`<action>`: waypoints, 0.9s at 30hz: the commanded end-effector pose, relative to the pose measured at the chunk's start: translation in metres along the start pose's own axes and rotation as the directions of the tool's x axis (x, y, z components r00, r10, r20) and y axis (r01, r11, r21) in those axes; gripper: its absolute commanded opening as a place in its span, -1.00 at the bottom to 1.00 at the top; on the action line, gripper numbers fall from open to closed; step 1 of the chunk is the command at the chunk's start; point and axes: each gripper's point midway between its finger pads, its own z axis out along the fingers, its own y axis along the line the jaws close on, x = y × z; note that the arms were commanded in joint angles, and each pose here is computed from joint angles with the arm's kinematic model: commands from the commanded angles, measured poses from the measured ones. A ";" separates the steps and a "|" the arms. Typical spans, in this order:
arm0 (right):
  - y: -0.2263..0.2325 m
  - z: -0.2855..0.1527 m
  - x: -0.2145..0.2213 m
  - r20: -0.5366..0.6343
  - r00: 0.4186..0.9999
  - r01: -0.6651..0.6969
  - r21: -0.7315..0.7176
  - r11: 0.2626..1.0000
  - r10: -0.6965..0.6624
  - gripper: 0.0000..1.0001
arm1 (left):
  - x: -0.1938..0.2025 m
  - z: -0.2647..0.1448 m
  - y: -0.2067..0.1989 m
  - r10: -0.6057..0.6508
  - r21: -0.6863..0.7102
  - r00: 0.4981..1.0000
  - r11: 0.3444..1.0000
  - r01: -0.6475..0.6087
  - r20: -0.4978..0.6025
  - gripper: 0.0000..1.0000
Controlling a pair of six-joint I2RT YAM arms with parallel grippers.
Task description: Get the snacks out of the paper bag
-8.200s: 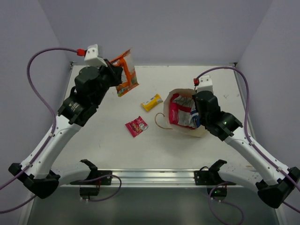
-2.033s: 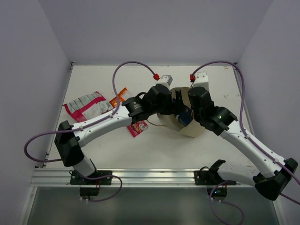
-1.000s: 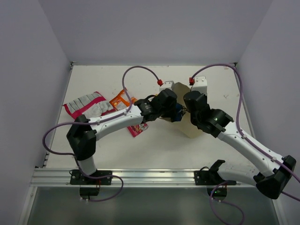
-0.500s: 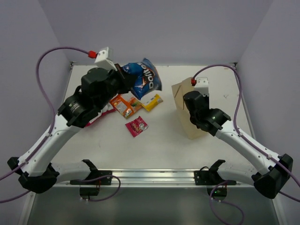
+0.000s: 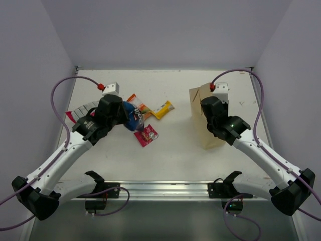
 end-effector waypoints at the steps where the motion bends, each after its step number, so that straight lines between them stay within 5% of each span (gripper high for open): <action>1: -0.003 -0.004 -0.001 -0.004 1.000 -0.020 -0.009 1.000 0.020 -1.00 | 0.023 0.006 0.016 -0.045 0.012 0.999 0.999 0.045 -0.012 -1.00; 13: 0.001 -0.005 0.001 -0.012 1.000 -0.015 -0.034 0.999 0.015 -1.00 | 0.092 0.022 0.130 -0.199 -0.240 0.980 0.950 0.200 0.029 -0.88; 16: -0.001 -0.006 0.000 -0.009 1.000 -0.019 -0.034 0.999 0.019 -1.00 | 0.116 0.023 0.148 -0.243 -0.307 0.970 0.925 0.225 -0.020 -0.48; 17: -0.001 -0.006 0.000 -0.008 1.000 -0.021 -0.036 0.999 0.021 -1.00 | 0.120 0.023 0.152 -0.252 -0.324 0.967 0.918 0.229 -0.030 0.10; 20: -0.001 -0.007 0.001 -0.008 1.000 -0.022 -0.040 0.999 0.022 -1.00 | 0.125 0.017 0.156 -0.269 -0.357 0.962 0.905 0.233 -0.053 0.99; 27: 0.002 -0.012 -0.012 0.007 0.999 -0.046 -0.084 0.995 0.047 -1.00 | 0.080 -0.018 0.156 -0.215 -0.390 0.976 0.897 0.208 0.027 1.00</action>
